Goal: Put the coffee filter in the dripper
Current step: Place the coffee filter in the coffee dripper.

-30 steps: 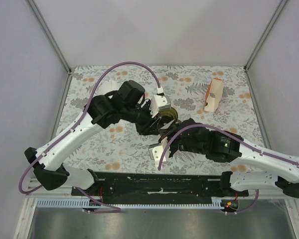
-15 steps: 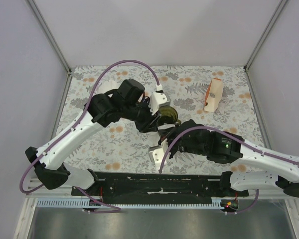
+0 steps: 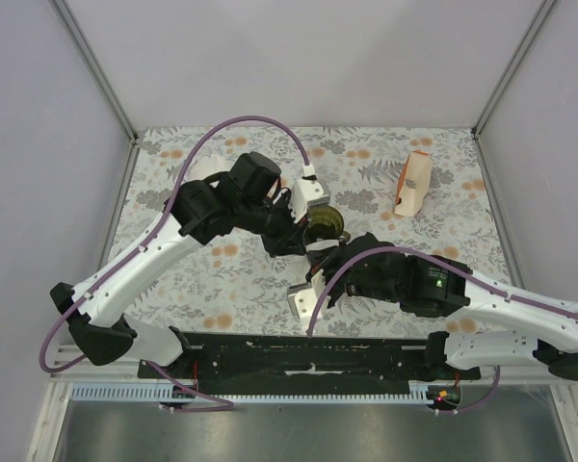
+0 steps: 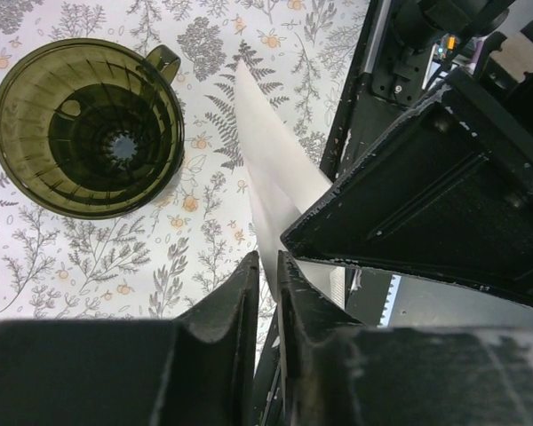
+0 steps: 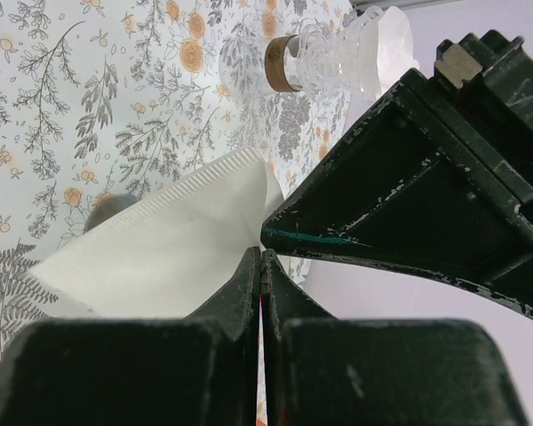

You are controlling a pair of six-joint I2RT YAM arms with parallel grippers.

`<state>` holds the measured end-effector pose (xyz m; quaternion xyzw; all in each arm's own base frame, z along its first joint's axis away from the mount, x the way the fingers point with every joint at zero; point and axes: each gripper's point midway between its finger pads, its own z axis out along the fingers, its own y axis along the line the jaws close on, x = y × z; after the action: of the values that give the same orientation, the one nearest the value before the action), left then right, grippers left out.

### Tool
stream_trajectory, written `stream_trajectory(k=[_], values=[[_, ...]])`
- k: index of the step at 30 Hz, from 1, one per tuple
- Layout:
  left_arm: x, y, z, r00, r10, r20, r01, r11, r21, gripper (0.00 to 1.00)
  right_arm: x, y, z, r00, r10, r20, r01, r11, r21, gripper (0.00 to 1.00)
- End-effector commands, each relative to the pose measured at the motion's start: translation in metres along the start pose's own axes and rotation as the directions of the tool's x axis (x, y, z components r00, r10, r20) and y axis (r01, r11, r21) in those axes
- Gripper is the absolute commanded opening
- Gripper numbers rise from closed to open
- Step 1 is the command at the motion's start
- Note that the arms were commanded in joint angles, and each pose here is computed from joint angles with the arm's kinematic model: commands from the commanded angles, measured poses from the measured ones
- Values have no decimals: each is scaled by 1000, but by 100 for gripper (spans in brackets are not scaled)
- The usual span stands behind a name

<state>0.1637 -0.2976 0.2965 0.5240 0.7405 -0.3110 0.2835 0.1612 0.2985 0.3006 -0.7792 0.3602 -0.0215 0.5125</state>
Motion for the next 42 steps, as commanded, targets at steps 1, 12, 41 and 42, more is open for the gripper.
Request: stream_trajectory(k=[1,12,41,42], values=[[-13,-22,0,998,-33,45,28,994,108,14,-10,-40,-16,1000,-7,22,4,990,138,0],[-21,10,-8,990,-87,107,91,995,-34,2,-6,-40,-17,1000,2,8,-3,987,158,0],[-53,58,-48,973,143,179,-71,932,-356,2,-3,-58,-19,978,199,69,-210,933,291,32],[-54,60,-51,969,175,174,-97,918,-384,2,-4,-62,-23,963,245,110,-267,915,302,39]])
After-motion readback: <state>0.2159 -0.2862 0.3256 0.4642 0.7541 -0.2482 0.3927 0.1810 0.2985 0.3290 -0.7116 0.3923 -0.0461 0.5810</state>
